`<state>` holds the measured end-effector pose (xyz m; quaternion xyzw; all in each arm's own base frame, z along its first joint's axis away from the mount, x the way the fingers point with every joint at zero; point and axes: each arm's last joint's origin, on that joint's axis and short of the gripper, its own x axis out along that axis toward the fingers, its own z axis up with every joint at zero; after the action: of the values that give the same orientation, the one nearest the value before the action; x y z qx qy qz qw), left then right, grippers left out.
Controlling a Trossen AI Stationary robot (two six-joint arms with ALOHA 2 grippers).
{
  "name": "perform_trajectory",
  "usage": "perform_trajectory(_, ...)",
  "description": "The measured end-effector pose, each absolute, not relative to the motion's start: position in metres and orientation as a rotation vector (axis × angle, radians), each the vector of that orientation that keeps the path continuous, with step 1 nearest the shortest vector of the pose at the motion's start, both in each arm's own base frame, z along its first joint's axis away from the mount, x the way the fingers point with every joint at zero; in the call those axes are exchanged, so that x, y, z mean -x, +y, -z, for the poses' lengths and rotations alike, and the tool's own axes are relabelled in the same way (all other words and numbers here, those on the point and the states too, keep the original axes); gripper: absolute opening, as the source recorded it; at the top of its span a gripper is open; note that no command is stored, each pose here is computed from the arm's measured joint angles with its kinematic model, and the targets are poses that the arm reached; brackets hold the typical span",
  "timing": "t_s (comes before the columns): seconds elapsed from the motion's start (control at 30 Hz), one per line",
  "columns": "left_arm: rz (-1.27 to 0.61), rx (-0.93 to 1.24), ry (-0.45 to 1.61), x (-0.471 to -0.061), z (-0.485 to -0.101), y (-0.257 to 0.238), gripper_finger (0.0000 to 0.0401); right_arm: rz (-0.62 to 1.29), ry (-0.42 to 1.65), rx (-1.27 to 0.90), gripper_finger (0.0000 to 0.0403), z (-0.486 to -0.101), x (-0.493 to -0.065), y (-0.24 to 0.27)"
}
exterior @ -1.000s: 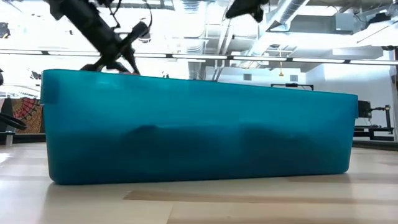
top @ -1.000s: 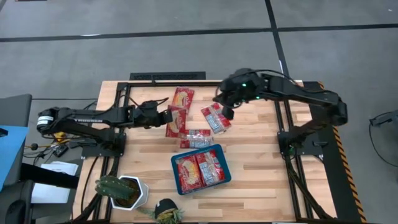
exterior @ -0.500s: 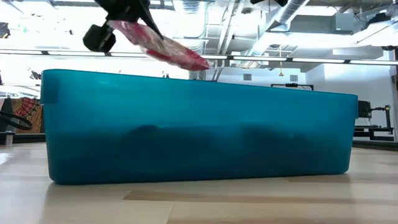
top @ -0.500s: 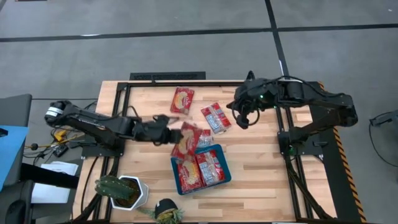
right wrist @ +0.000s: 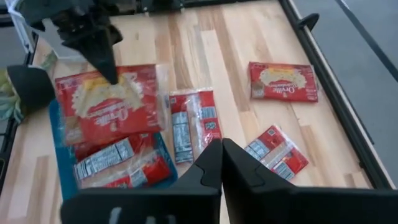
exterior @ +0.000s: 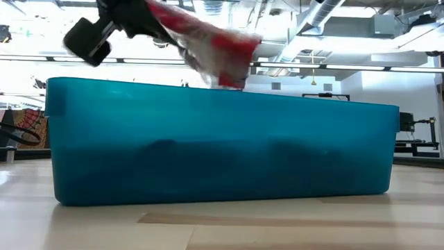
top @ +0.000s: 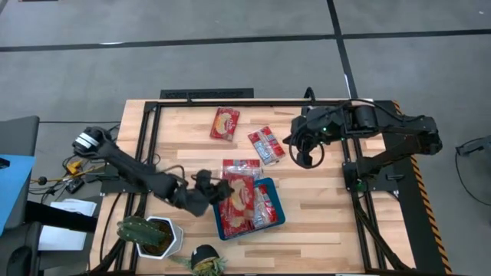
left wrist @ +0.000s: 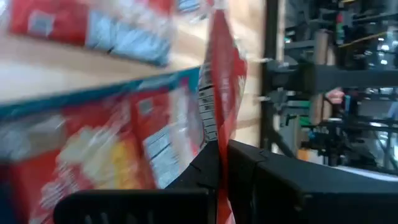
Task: Sort popcorn bags into baskets
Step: Put the popcorn bag into the blue bin
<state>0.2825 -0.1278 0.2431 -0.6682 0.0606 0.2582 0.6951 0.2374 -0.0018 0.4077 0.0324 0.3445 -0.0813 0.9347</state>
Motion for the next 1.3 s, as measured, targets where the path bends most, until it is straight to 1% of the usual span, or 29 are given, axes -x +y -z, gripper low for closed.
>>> perform_trajectory(0.13,-0.579,1.556,0.146,-0.286,-0.227,-0.144,0.0,0.154,0.716,-0.061,0.0014,-0.407,-0.237,0.001)
perform_trajectory(0.27,-0.605,1.586,0.139,-0.282,-0.222,-0.155,0.0,0.146,0.718,-0.066,0.0021,-0.407,-0.236,0.004)
perform_trajectory(0.47,-0.648,1.563,0.188,-0.274,-0.23,-0.168,0.0,0.145,0.71,-0.086,0.0032,-0.407,-0.237,0.007)
perform_trajectory(0.7,-0.663,1.571,0.2,-0.269,-0.23,-0.173,0.0,0.156,0.704,-0.114,0.0018,-0.407,-0.237,0.007)
perform_trajectory(0.83,-0.692,1.563,0.203,-0.268,-0.228,-0.17,0.0008,0.158,0.705,-0.117,0.002,-0.407,-0.237,0.007)
perform_trajectory(0.93,-0.707,1.571,0.227,-0.267,-0.226,-0.17,0.0031,0.161,0.706,-0.132,0.0029,-0.407,-0.237,0.008)
perform_trajectory(1.07,-0.714,1.567,0.234,-0.266,-0.226,-0.169,0.0081,0.15,0.707,-0.128,0.0036,-0.407,-0.237,0.011)
perform_trajectory(1.3,-0.752,1.537,0.256,-0.263,-0.23,-0.16,0.0172,0.14,0.707,-0.122,0.0026,-0.407,-0.237,0.013)
